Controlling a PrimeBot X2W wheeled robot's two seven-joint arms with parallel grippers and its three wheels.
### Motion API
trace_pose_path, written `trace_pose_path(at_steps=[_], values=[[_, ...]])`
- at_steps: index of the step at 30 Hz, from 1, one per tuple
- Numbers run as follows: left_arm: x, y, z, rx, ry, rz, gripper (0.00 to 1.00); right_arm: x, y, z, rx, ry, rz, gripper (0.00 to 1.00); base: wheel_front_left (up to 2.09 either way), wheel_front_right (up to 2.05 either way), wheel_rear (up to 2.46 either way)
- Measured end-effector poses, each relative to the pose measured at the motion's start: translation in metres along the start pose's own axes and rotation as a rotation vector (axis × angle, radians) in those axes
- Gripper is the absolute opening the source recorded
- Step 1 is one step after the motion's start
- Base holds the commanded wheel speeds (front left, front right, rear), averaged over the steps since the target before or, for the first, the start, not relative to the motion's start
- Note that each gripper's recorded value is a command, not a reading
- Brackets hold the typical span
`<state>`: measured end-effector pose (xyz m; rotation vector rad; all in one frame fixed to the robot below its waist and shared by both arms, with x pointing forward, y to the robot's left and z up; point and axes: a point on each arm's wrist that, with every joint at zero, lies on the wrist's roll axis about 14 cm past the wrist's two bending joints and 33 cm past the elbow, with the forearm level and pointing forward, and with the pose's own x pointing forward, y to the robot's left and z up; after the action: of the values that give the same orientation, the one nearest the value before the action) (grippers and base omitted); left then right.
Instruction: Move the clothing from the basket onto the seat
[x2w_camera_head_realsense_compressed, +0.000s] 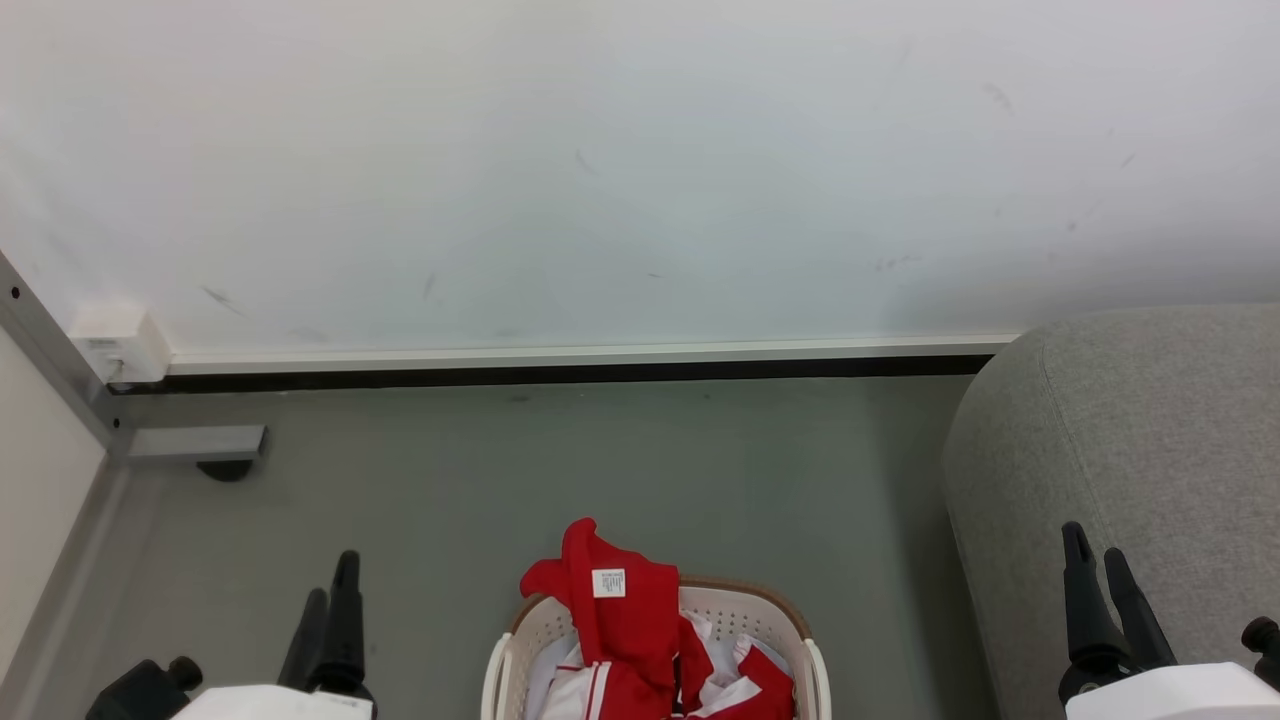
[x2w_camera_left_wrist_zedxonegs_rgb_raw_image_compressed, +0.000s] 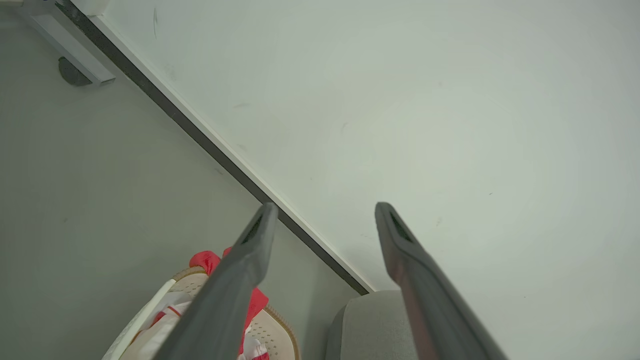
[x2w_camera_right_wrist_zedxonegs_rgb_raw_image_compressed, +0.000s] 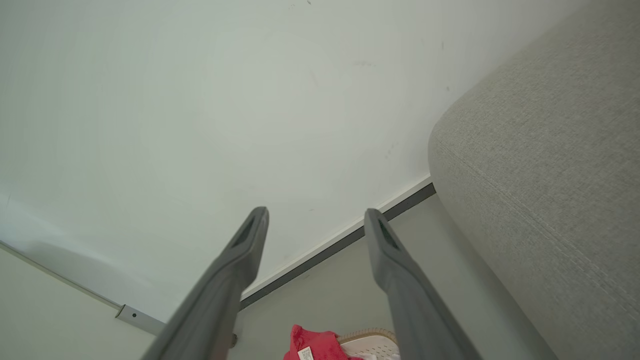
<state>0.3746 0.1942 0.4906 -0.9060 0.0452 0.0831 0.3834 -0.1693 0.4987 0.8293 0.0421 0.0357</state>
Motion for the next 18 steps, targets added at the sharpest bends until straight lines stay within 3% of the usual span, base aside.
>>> trace_pose_path(at_steps=[18], values=[[-0.003, -0.013, 0.001, 0.284, -0.033, -0.046, 1.00, 0.001, 0.011, -0.002, -0.249, -0.013, 0.047, 1.00, 0.00, 0.00, 0.00]])
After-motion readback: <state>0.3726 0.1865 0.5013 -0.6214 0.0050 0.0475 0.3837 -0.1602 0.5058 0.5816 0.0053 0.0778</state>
